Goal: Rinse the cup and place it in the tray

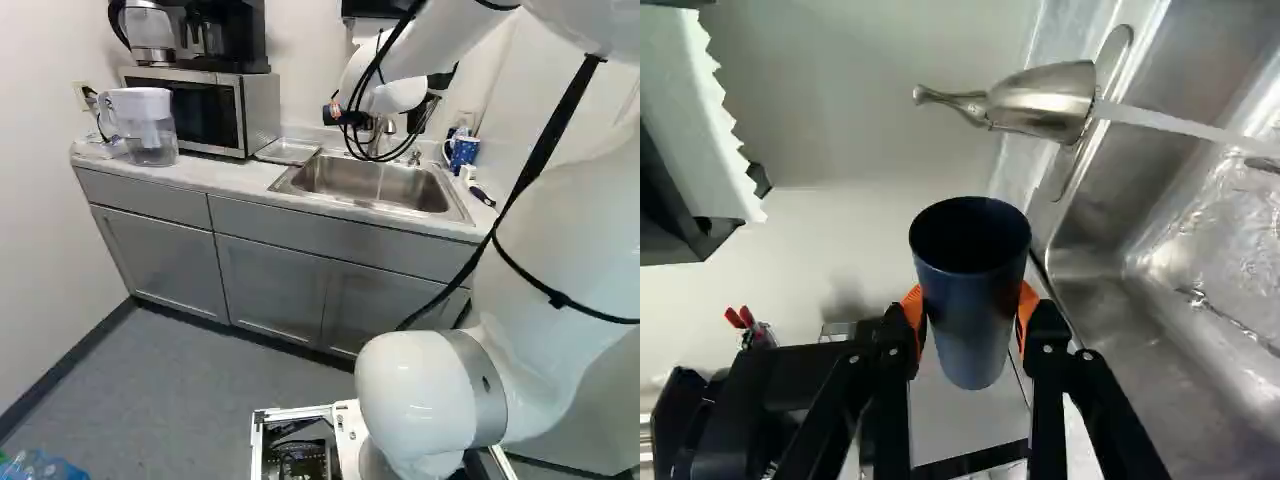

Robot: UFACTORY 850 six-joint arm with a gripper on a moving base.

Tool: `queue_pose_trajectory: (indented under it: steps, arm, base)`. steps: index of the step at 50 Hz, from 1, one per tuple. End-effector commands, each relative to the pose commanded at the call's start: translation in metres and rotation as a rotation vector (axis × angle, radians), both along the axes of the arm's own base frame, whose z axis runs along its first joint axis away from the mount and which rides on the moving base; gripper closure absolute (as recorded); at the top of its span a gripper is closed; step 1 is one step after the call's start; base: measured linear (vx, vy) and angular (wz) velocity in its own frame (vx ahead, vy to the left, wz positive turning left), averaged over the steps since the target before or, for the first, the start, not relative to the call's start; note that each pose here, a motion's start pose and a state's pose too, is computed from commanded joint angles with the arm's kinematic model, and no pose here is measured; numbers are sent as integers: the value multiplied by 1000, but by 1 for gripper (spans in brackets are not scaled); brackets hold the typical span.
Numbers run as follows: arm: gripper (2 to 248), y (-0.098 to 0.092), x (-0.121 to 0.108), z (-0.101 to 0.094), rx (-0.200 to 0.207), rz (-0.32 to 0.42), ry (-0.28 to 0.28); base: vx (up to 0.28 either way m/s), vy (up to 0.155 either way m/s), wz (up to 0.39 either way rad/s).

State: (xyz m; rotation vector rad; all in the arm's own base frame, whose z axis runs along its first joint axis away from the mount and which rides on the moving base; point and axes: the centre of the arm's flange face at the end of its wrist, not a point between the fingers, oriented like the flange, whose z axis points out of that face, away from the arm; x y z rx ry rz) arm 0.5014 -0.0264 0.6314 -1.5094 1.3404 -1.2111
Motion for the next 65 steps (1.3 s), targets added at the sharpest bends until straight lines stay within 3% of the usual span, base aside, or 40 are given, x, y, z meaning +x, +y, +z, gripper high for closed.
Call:
queue_pose_trajectory:
  steps: [65]
  arm:
    - [139, 0, 0, 0, -661, 174, 31]
  base:
    - [0, 0, 0]
